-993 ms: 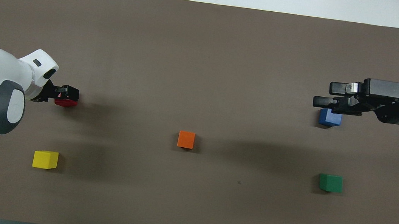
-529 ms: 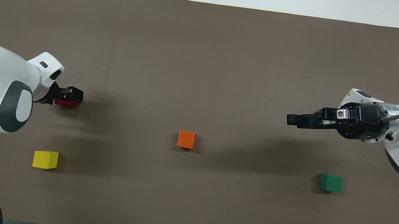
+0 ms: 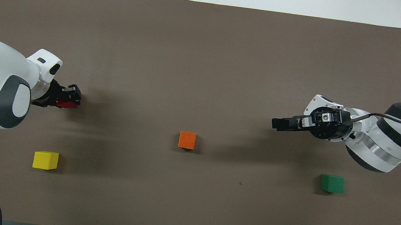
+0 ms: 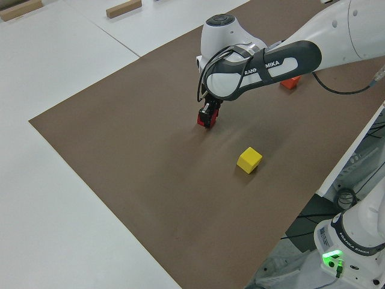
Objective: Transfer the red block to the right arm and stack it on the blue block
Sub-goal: 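Grasp the red cube with the left gripper and lift it, then carry the red cube toward the right gripper with the left gripper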
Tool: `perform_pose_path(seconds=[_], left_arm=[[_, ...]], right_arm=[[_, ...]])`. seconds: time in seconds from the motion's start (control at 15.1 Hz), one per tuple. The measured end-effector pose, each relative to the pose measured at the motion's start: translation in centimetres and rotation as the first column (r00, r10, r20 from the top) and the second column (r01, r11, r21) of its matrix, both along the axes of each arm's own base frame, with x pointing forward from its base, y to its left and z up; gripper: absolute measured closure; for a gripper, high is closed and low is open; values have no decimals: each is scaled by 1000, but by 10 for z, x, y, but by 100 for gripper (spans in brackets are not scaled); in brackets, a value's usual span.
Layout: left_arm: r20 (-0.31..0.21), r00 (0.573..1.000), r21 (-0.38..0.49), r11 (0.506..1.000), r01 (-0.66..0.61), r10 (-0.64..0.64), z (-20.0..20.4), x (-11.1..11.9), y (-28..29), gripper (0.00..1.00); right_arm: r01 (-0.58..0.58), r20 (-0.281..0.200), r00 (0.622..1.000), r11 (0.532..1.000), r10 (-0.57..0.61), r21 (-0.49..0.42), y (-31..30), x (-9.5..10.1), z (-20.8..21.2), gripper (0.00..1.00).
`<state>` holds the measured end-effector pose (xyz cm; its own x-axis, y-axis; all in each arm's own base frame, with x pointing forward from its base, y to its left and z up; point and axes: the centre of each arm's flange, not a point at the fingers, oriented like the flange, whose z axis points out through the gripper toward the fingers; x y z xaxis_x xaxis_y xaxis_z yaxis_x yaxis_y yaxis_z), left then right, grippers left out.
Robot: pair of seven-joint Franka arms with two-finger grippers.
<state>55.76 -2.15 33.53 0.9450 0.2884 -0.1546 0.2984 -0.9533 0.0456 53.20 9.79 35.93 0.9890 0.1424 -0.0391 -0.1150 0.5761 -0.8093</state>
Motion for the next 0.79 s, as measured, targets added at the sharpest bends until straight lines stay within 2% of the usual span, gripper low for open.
perform_pose_path(seconds=[0.26, 0.4, 0.6, 0.79], left_arm=[[-122, 971, -104, 970, -219, 206, 81, 11, -17, 45], [-171, 921, -138, 917, -373, 349, 114, 12, -29, 45], [-259, 783, -175, 770, -613, 565, 158, 2, -54, 45], [-365, 612, -172, 595, -785, 701, 202, -15, -91, 45]], right_arm=[[15, 0, 1000, 1000, -15, -10, 24, 2, -5, 0], [26, -1, 1000, 1000, -26, 6, 42, 4, -12, 0], [25, -1, 1000, 1000, -25, 7, 56, 5, -18, 0], [34, -6, 999, 999, -34, -14, 59, 7, -21, 0]])
